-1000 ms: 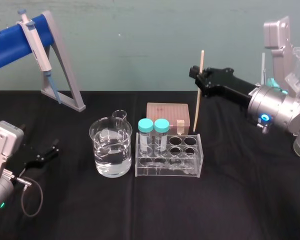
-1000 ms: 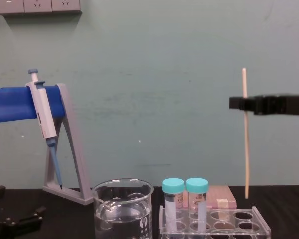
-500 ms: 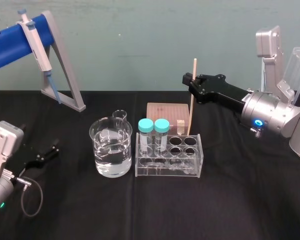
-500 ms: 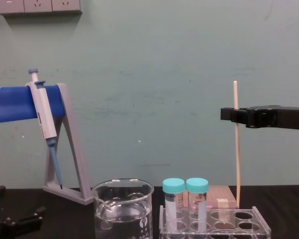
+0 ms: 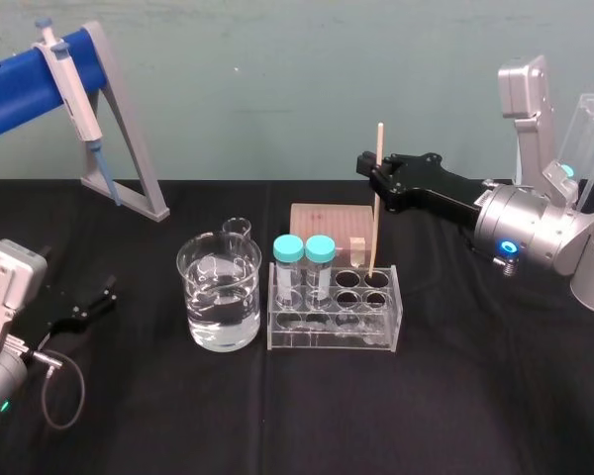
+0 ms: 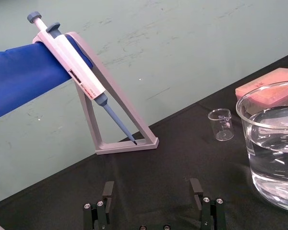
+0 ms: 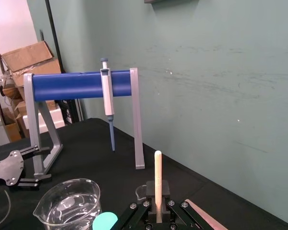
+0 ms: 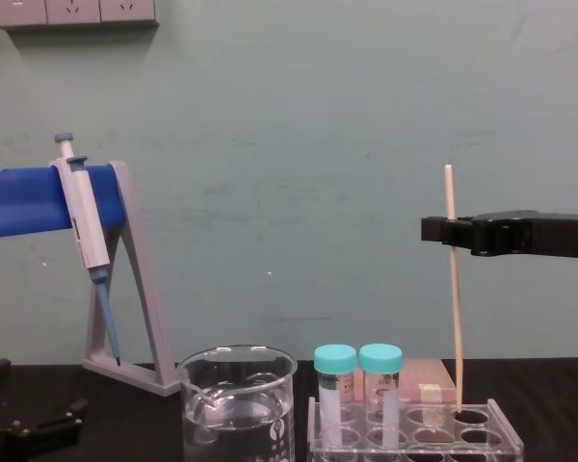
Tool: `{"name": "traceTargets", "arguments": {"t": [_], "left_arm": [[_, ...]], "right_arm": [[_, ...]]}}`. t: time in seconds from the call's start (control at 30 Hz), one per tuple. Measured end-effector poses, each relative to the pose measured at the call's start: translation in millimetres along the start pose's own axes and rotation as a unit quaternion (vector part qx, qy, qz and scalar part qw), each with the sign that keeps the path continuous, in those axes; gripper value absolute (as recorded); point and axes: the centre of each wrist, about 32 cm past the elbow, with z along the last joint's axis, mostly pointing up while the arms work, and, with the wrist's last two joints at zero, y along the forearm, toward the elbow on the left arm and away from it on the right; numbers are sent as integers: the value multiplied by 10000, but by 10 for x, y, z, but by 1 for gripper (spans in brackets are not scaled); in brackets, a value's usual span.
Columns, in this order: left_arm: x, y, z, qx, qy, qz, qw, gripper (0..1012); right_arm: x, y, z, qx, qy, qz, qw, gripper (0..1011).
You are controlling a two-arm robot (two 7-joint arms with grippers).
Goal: Hold the thermometer with one hand and immerse one end into the beaker, then reinsert it into the test tube rack.
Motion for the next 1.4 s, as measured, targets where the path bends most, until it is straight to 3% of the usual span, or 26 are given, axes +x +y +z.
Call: {"name": "traceTargets", "arguments": {"t": [0.47, 1.1, 1.4], "left_arm": [[0, 0, 0, 0, 0, 0, 10000, 1004], [0, 0, 0, 0, 0, 0, 10000, 1004], [0, 0, 0, 0, 0, 0, 10000, 1004]], "right_arm": [[-18, -38, -156, -132, 14, -60, 9999, 47], [3, 43, -332, -72, 27, -54, 10000, 48], [-3, 64, -357, -107, 28, -42, 9999, 48]]}}
